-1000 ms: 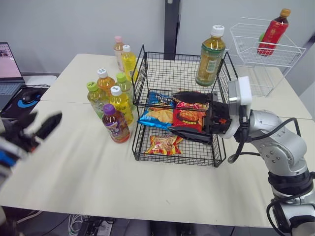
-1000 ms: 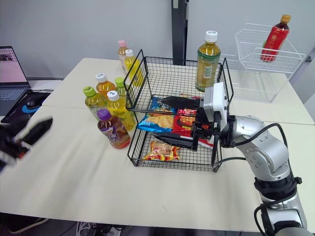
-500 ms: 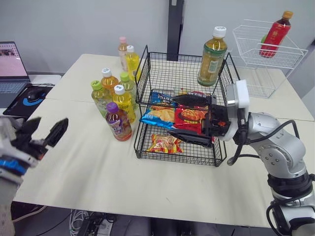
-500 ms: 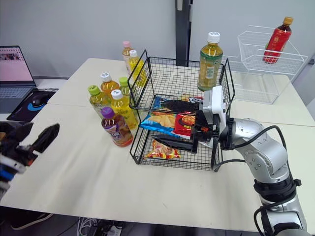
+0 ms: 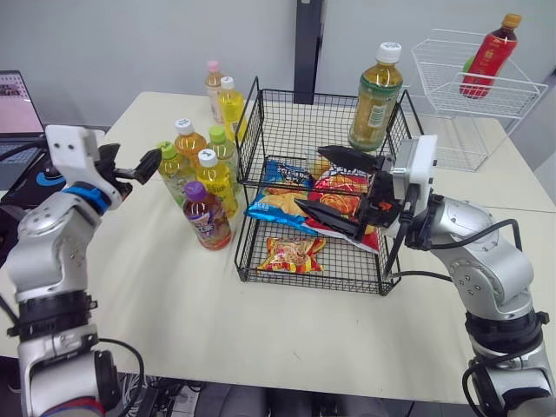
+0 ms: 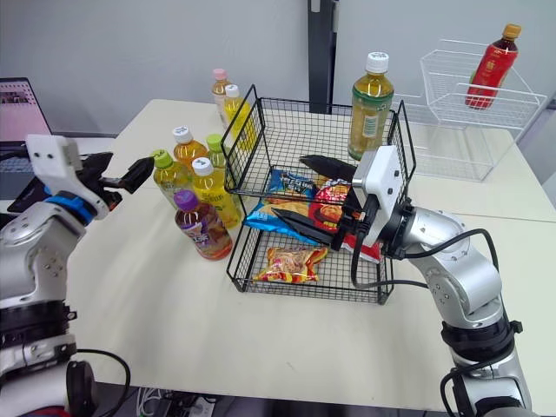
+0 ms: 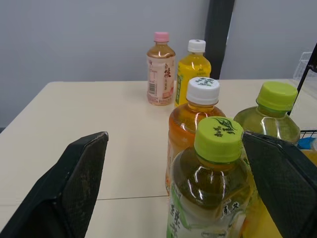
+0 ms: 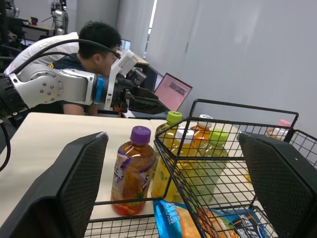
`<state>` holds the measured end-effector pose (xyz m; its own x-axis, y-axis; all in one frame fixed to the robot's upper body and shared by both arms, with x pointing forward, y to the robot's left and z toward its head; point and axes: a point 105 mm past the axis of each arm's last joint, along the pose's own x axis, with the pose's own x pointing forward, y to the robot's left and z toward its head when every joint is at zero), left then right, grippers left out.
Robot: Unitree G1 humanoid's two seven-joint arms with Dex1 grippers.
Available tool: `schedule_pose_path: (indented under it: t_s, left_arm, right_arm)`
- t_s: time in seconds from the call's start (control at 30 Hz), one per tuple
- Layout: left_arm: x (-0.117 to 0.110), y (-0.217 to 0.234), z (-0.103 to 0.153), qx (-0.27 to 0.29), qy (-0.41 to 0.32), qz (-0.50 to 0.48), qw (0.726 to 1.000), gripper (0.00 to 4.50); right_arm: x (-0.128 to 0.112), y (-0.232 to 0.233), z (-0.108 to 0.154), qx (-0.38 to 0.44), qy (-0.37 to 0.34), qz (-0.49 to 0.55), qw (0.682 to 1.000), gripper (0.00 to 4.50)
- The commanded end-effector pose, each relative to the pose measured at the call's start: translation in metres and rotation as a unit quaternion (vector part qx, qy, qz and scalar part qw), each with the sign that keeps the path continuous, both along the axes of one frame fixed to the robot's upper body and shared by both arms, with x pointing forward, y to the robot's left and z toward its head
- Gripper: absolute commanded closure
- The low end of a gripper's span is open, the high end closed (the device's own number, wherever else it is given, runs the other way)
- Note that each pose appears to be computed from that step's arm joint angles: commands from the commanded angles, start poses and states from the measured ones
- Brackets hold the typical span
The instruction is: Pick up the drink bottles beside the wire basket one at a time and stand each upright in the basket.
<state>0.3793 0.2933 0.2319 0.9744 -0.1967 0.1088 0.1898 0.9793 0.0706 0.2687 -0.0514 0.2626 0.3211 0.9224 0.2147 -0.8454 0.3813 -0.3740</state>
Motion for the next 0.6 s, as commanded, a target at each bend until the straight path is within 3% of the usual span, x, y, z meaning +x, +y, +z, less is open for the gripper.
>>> schedule_pose_path:
  t_s: [0.03,0.3,0.4,0.6]
  left_arm:
    - [0.010,-0.015,0.006,0.025,-0.012,-0.032,0.999,0.01]
    - [0.027,-0.027,0.008,0.034,-0.016,-0.048,0.998,0.01]
    - [0.029,-0.027,0.005,0.048,-0.011,-0.052,0.997,0.57]
    - [0.030,-0.022,-0.001,0.050,0.003,-0.046,0.998,2.35]
  right_arm:
    - [-0.011,0.000,0.006,0.000,-0.022,0.004,1.000,0.00]
    - [-0.014,-0.001,0.006,0.000,-0.018,-0.002,1.000,0.00]
    - [-0.014,-0.002,0.006,0.000,-0.018,-0.006,1.000,0.00]
    - [-0.016,-0.002,0.006,0.001,-0.019,-0.009,1.000,0.00]
